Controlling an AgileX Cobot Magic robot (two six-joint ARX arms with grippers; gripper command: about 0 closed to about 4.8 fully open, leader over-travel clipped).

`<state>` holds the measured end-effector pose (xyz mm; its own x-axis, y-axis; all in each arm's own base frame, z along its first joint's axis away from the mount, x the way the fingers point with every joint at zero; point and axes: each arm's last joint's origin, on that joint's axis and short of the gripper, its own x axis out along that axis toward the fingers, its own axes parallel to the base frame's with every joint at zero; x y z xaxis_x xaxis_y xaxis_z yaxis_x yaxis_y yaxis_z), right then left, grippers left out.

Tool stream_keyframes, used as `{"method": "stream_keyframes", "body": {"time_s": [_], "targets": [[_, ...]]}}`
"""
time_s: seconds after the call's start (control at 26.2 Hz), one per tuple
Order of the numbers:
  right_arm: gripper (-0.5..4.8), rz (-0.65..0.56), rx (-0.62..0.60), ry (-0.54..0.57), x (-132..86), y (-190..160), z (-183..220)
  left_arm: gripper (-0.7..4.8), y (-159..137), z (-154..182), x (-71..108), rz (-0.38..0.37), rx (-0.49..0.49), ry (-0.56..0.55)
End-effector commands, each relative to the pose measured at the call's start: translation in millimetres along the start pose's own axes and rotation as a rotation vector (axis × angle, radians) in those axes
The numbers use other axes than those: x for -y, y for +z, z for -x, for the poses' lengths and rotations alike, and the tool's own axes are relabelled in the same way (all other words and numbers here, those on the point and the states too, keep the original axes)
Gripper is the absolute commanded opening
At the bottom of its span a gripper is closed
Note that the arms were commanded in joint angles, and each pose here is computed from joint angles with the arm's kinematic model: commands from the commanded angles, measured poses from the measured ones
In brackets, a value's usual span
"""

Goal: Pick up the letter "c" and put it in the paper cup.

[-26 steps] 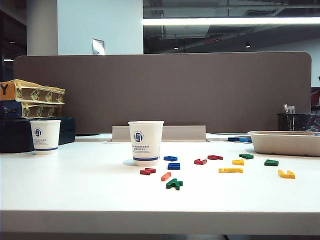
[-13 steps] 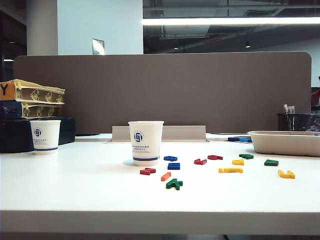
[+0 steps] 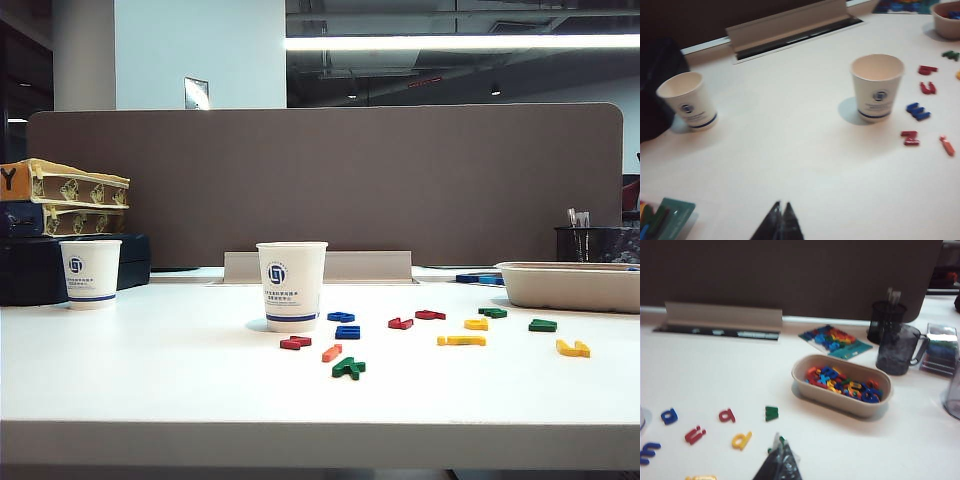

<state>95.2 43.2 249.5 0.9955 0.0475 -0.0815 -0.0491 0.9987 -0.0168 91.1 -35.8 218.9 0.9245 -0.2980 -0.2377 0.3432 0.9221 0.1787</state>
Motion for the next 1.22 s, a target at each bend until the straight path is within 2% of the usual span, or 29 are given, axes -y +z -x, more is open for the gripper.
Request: {"method": "stream_keyframes", "body": {"time_s": [0.04, 0.3, 0.65, 0.88, 0.99, 1.22], "targets": [[-0.01, -0.008, 0.008, -0.006, -1, -8, -3, -0.06, 4, 1, -2.5, 0.03, 0.029, 0.067], [-0.01, 0.035, -0.068, -0.004, -4, -36, -8, -0.06, -3, -7, -0.9, 0.04, 0.099, 0.087], [-0.01, 0.06, -0.112, -0.005, -5, -61, -12, -0.06, -7, -9, -0.3, 0.039, 0.091, 0.095], [-0.01, 0.066, -0.121, -0.005, -5, -78, -14, -0.06, -20, -19, 0.0, 0.05, 0.101, 0.191], [-0.01, 0.075, -0.124, 0.017, -6, -78, -14, -0.06, -28, -23, 1.5, 0.093, 0.073, 0.188], [-0.01, 0.079, -0.133, 0.027, -6, -80, -14, -0.06, -36, -25, 3.1, 0.111, 0.055, 0.185]]}}
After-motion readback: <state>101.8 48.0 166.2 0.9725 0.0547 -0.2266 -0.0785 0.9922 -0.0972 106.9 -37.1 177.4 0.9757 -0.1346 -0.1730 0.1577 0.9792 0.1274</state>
